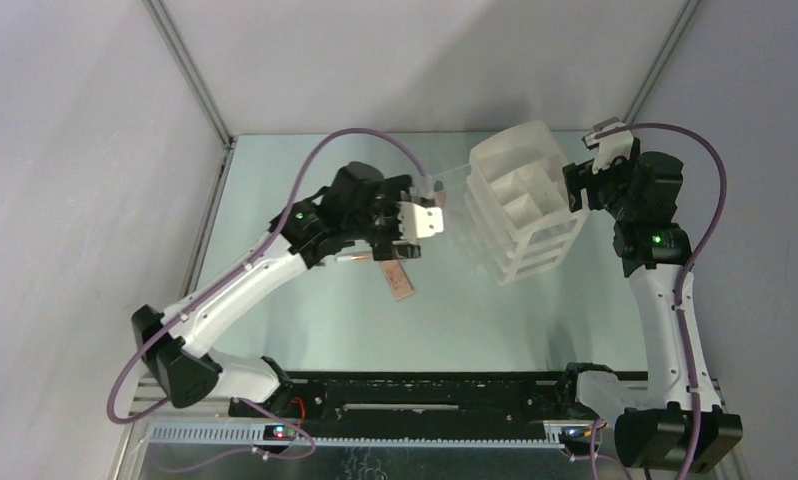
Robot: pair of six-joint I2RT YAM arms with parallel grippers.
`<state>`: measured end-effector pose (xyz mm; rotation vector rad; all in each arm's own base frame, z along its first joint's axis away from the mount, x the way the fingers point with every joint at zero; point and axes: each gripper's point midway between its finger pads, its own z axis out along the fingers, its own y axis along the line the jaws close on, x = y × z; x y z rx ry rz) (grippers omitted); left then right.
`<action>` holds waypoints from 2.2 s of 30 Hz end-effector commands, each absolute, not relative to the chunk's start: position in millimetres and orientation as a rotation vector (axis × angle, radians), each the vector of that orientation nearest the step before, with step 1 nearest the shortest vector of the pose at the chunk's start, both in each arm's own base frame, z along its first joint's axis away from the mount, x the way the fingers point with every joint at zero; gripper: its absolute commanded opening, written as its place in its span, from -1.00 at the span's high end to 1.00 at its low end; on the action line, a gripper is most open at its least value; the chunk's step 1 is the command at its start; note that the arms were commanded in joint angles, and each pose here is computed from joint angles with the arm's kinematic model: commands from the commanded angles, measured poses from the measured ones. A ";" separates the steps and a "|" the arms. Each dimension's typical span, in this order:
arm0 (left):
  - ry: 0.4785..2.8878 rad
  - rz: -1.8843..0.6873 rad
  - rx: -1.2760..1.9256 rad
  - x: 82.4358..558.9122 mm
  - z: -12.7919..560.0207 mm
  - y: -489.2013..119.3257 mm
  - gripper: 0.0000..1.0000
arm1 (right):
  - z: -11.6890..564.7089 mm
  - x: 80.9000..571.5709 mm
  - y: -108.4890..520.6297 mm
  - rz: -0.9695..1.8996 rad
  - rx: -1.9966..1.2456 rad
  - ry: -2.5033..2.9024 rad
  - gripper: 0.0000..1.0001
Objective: Organize the makeup
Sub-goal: Pick up the makeup from the center of the board.
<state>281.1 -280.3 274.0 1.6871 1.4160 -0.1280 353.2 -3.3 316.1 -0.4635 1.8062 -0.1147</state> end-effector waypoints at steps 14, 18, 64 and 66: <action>2.050 -0.003 1.385 304.1 141.5 -88.8 -0.99 | 360.2 287.2 49.3 0.078 -0.551 1.633 -0.65; 2.141 0.019 1.426 311.7 122.0 -66.4 -0.95 | 348.2 280.8 54.6 0.104 -0.579 1.631 -0.66; 2.236 0.122 1.859 334.5 21.9 -0.9 0.23 | 325.4 278.8 45.2 0.085 -0.571 1.645 -0.63; 2.238 0.128 1.863 326.7 22.9 1.0 0.32 | 324.8 279.3 44.4 0.083 -0.569 1.646 -0.63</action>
